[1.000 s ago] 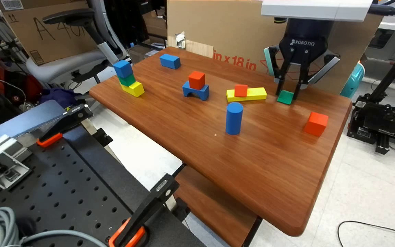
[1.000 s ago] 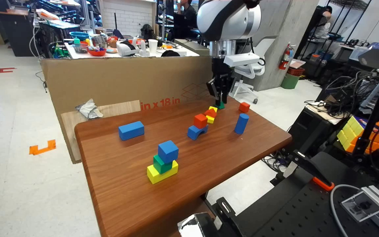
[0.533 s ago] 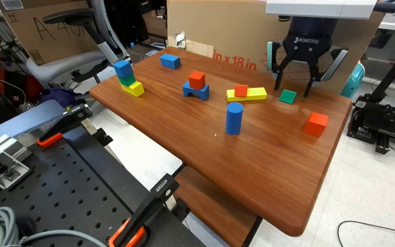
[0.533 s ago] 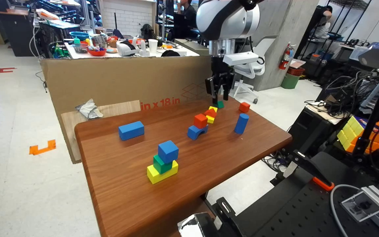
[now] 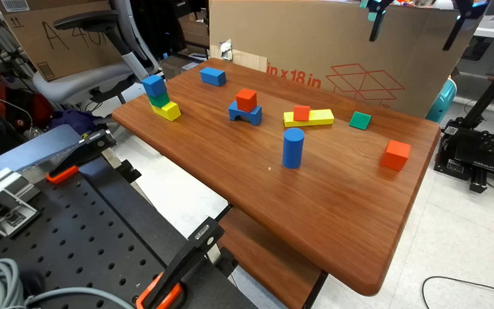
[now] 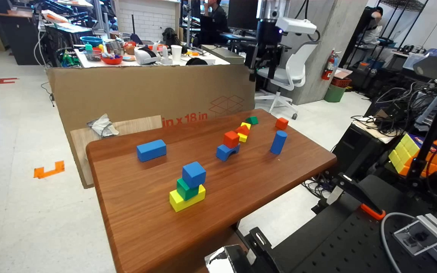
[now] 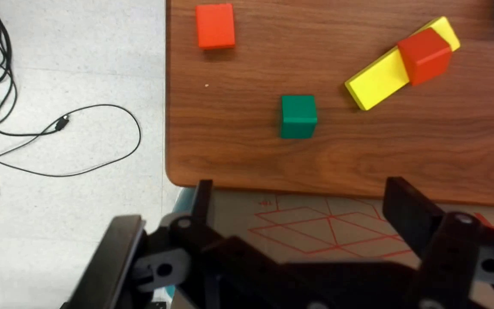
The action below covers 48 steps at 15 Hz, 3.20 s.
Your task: Remove the green block from the orange block, then move the orange block forward and move the blue block to the right
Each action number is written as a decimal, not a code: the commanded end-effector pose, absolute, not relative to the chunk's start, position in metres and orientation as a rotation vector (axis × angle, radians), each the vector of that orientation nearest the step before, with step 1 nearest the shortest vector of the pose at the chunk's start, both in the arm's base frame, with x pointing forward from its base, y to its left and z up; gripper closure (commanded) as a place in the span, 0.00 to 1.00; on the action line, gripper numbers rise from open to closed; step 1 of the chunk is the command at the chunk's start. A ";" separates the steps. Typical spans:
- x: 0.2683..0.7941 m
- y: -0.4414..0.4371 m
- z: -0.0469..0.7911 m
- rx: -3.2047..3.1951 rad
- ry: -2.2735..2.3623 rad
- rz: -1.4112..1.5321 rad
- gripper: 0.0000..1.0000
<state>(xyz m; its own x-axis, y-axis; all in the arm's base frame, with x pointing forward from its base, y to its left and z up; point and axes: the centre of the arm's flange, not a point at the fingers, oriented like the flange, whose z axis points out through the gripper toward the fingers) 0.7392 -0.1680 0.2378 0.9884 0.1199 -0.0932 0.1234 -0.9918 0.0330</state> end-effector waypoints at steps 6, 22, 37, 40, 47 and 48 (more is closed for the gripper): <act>0.688 -0.224 0.232 3.095 0.046 -0.241 0.00; 0.679 -0.207 0.119 3.028 0.076 -0.469 0.00; 0.688 -0.212 0.138 3.025 0.079 -0.404 0.92; 0.679 -0.205 0.154 3.039 0.100 -0.416 0.92; 0.659 -0.188 0.164 3.026 0.090 -0.478 0.92; 0.656 -0.187 0.158 3.026 0.077 -0.502 0.92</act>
<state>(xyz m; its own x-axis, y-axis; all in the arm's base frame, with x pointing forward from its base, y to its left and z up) 0.6755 -0.1942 0.1609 0.9598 0.0538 -0.2754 0.0699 -0.9963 0.0490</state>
